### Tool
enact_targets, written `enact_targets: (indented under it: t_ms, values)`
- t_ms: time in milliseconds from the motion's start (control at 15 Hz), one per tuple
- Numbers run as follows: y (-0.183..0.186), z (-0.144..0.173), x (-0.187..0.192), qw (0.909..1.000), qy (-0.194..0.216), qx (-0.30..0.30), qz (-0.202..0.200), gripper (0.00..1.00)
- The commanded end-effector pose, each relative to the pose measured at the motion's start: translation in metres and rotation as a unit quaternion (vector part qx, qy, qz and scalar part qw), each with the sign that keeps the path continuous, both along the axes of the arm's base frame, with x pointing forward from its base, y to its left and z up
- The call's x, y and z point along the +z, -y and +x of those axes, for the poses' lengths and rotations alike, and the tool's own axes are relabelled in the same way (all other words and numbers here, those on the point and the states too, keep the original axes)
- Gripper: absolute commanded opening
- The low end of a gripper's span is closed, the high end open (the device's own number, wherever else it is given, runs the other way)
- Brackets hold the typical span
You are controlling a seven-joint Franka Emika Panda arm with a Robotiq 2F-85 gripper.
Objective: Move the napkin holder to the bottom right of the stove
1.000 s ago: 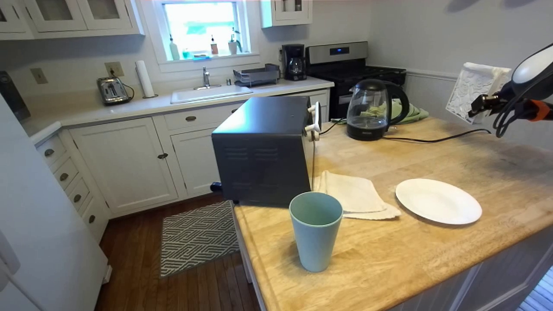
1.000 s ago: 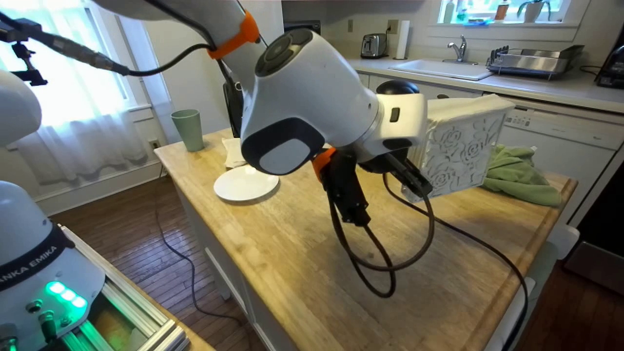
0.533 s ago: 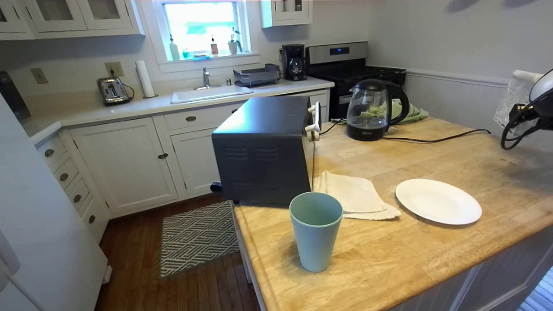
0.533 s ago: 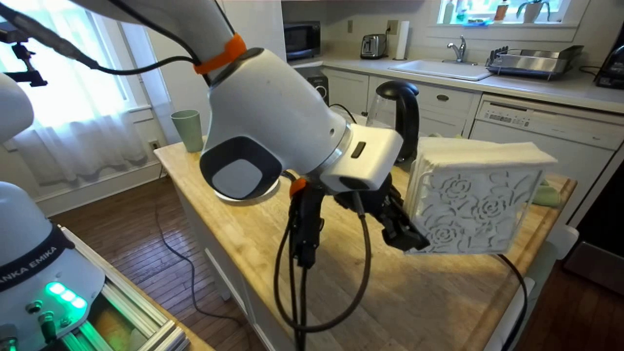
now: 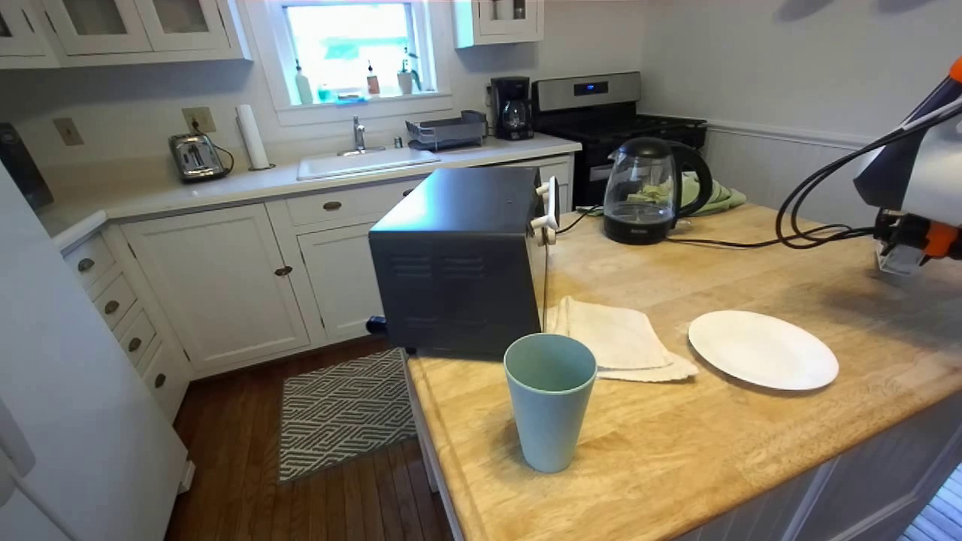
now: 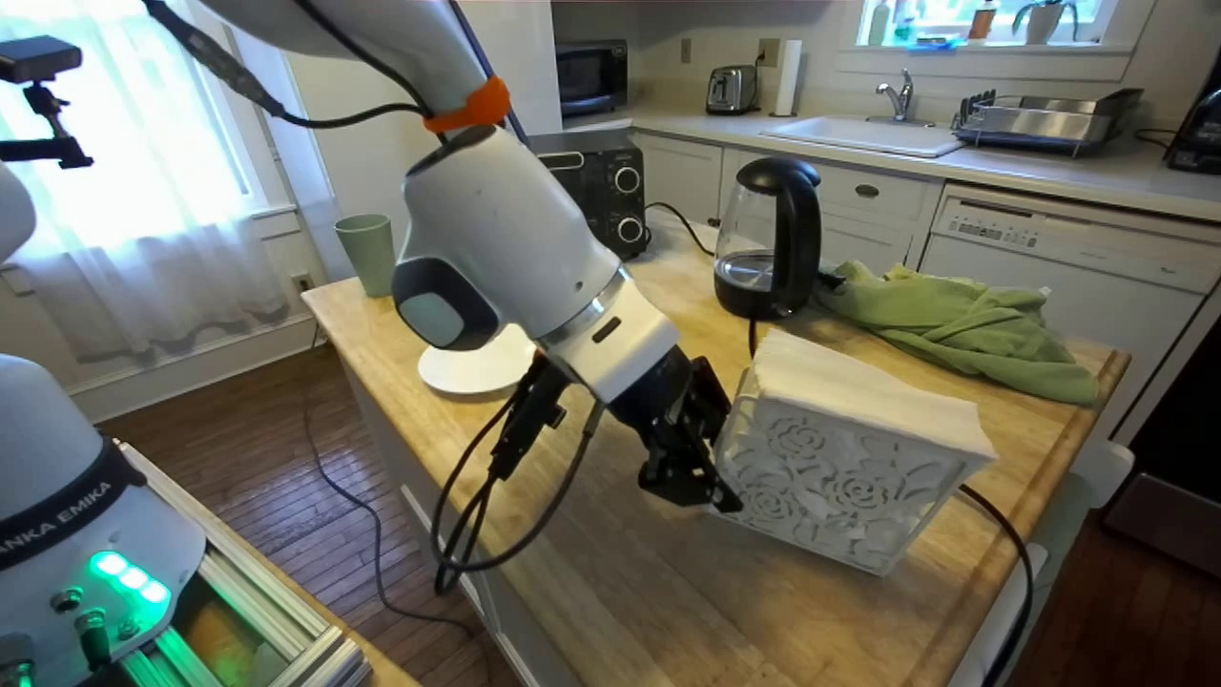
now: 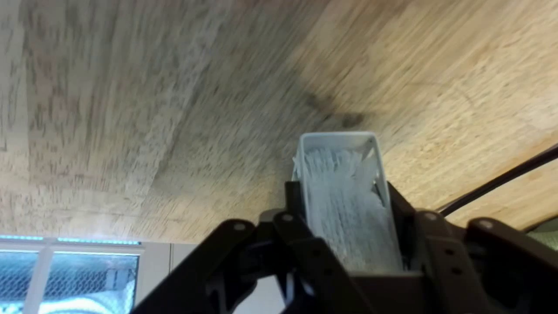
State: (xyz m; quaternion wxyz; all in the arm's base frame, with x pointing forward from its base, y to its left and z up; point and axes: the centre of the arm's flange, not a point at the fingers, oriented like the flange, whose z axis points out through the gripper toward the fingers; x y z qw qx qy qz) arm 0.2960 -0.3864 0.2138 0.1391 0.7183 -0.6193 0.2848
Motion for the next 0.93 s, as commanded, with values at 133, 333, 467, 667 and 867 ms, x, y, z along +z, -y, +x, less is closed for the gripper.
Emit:
enact_targets:
  t_ms: [133,333,467,667,867]
  values:
    - [-0.015,0.044,0.009,0.9943,0.054,-0.089,-0.024,0.2]
    - [-0.019,0.054,0.001,0.9927,0.048,-0.106,-0.03,0.46]
    - [-0.022,0.058,-0.003,0.9923,0.043,-0.111,-0.035,0.71]
    - [-0.025,0.064,-0.005,0.9924,0.036,-0.108,-0.045,0.9]
    - [-0.029,0.067,-0.004,0.9953,0.016,-0.089,-0.035,1.0]
